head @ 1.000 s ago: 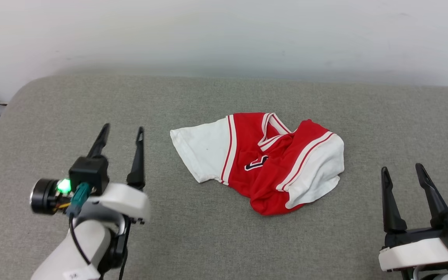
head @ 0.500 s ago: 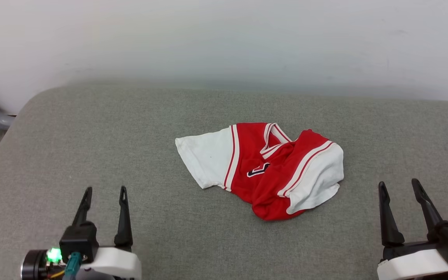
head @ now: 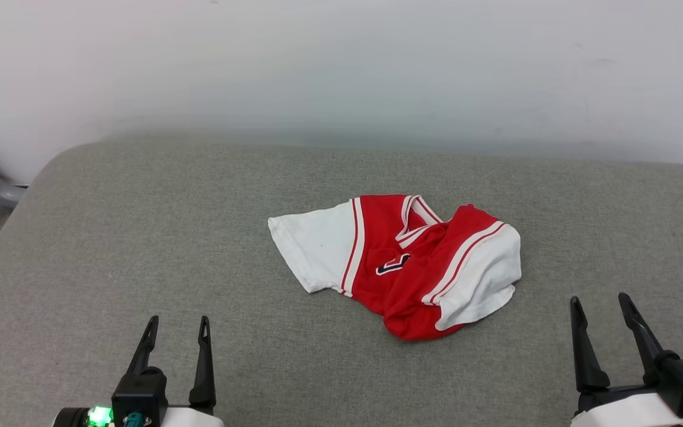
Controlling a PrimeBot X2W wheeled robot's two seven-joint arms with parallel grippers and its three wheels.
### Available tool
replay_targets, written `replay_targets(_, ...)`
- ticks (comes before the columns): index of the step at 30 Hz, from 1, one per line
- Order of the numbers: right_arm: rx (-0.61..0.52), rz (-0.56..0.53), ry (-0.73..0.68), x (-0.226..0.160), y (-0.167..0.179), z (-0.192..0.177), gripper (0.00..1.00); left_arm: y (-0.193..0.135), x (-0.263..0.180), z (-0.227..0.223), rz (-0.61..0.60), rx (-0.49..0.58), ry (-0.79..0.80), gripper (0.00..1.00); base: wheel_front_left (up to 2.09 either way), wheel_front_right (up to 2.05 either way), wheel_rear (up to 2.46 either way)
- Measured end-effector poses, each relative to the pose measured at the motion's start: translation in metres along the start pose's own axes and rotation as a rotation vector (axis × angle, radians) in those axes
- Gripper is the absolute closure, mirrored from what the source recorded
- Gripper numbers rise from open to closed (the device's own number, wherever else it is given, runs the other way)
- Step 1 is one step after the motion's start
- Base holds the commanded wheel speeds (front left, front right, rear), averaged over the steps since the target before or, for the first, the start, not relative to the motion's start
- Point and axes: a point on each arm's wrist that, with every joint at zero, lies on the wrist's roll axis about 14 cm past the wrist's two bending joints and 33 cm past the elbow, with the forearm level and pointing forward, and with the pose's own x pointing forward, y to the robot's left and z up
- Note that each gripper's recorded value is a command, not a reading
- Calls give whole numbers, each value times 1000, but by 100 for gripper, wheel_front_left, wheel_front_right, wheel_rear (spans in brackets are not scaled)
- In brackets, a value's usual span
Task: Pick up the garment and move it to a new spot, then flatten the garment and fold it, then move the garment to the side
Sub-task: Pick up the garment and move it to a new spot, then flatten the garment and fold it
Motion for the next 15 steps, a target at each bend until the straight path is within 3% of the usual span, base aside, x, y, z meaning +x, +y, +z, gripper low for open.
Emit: replay_targets(15,15,-8,35,-7,-1,-10,0,2,-4,-3,1,0,8,0,0,0,0)
